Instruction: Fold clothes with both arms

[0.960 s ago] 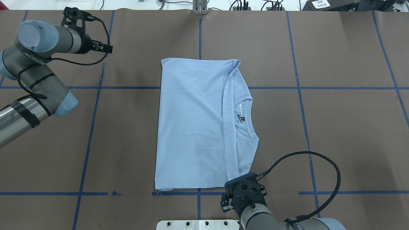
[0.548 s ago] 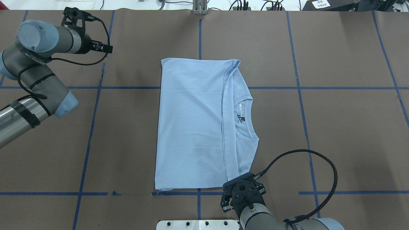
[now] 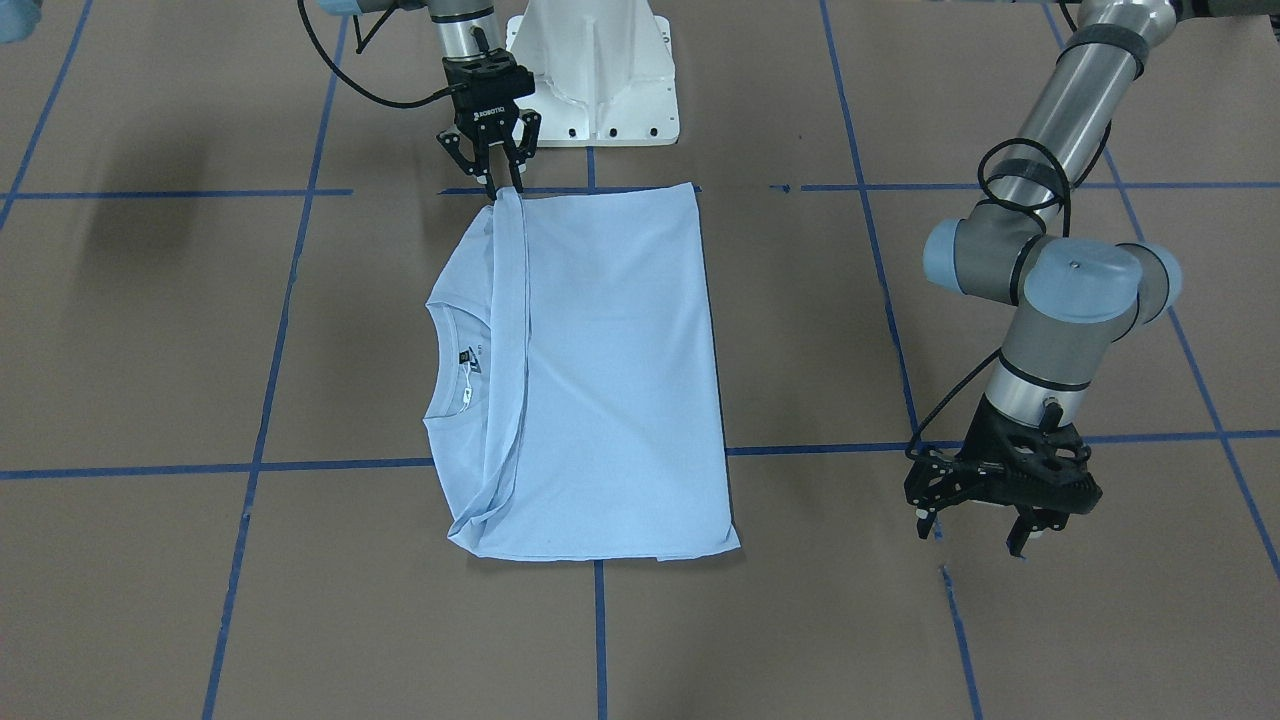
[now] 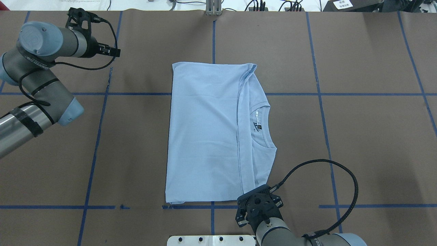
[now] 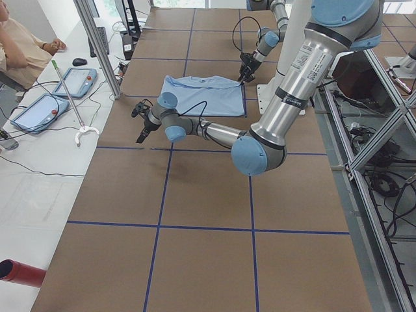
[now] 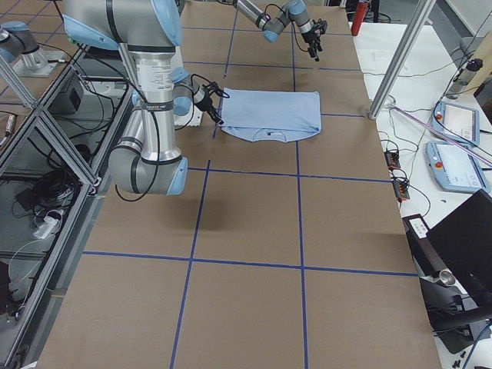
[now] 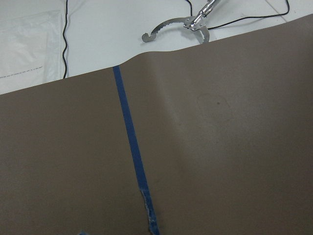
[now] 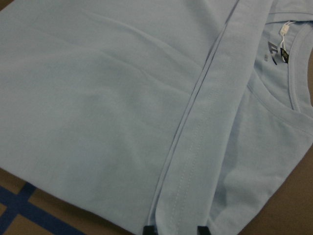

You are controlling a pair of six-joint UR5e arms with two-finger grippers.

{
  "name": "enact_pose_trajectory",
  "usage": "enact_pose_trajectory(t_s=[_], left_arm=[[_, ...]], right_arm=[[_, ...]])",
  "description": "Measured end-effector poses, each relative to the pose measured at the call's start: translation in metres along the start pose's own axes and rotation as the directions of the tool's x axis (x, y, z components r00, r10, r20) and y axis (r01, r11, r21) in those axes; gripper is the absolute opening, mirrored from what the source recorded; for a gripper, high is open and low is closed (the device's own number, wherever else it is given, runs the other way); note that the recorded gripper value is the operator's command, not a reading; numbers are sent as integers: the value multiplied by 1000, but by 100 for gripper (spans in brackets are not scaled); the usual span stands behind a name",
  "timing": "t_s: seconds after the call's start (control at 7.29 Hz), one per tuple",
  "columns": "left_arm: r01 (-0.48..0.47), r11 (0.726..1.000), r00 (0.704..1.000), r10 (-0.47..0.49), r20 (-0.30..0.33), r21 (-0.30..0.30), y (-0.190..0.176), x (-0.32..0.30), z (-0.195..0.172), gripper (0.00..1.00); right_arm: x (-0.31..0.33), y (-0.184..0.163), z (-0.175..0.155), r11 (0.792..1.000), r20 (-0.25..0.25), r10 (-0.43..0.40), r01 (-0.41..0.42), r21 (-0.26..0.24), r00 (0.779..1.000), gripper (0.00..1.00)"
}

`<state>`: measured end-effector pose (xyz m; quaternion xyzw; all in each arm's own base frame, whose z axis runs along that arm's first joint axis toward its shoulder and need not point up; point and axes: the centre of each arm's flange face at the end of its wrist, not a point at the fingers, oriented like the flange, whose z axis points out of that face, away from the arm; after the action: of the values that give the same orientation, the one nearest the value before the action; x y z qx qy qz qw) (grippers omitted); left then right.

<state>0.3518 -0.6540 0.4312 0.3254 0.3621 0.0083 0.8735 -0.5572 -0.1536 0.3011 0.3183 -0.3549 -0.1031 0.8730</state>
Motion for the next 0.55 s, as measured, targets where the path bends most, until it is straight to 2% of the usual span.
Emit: enact_pose_trajectory(t_s=[0.14, 0.55], left_arm=[[0, 1000, 1000, 0, 0, 0, 0, 0, 0, 100], [0, 1000, 1000, 0, -1, 1, 0, 0, 0, 100]], right_arm=[[-2, -1, 0, 1000, 2, 1, -1, -1, 1000, 0], [-13, -12, -6, 1000, 23, 21, -21, 14, 1000, 0]])
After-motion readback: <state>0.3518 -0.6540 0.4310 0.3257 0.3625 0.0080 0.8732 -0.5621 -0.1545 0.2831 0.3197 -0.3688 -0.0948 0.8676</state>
